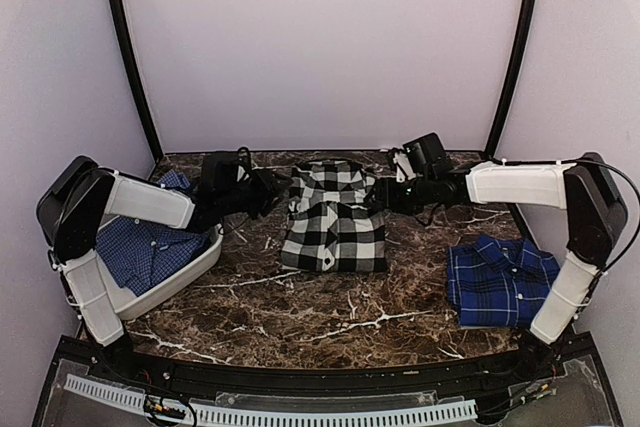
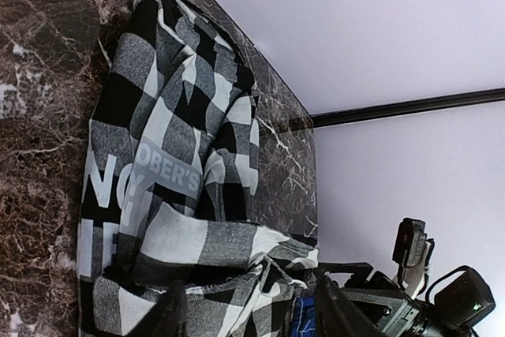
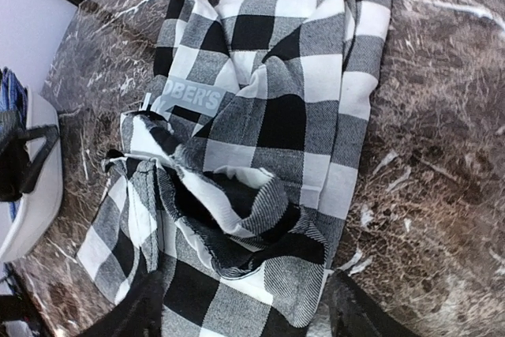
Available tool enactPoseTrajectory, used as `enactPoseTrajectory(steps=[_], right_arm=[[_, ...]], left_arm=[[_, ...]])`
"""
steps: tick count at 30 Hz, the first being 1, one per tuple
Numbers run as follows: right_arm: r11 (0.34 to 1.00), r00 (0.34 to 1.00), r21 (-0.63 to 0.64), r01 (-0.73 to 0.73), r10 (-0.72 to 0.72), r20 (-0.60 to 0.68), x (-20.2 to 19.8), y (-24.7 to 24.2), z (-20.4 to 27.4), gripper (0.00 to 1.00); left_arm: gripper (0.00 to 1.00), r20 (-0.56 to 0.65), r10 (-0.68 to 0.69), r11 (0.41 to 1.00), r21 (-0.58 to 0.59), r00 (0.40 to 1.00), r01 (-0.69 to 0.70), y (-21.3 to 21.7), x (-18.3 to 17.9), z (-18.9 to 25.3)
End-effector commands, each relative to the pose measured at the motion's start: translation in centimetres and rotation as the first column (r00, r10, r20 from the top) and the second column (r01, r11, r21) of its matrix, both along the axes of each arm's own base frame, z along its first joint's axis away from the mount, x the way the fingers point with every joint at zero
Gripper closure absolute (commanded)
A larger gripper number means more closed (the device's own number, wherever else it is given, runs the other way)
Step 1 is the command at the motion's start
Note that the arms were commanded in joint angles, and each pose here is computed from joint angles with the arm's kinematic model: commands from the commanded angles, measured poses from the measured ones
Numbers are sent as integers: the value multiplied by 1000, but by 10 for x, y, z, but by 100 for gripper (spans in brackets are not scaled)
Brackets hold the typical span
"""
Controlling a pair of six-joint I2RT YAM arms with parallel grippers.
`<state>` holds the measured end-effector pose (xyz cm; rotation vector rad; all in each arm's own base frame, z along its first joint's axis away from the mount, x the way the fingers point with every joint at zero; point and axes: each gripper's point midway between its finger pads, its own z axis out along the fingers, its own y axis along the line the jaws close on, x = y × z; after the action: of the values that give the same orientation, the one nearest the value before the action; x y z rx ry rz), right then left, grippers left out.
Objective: Fold and stack the long sleeve shirts
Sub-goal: Fold the rectangle-folded shirt at the center of the board.
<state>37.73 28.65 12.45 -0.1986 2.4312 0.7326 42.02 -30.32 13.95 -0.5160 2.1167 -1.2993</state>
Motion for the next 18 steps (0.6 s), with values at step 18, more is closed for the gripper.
enactPoseTrajectory(steps=[18], right_arm=[[971, 999, -240, 1, 9, 42, 73, 32, -42, 54]], left_arm=[[88, -99, -334, 907, 237, 937, 348, -79, -58, -47]])
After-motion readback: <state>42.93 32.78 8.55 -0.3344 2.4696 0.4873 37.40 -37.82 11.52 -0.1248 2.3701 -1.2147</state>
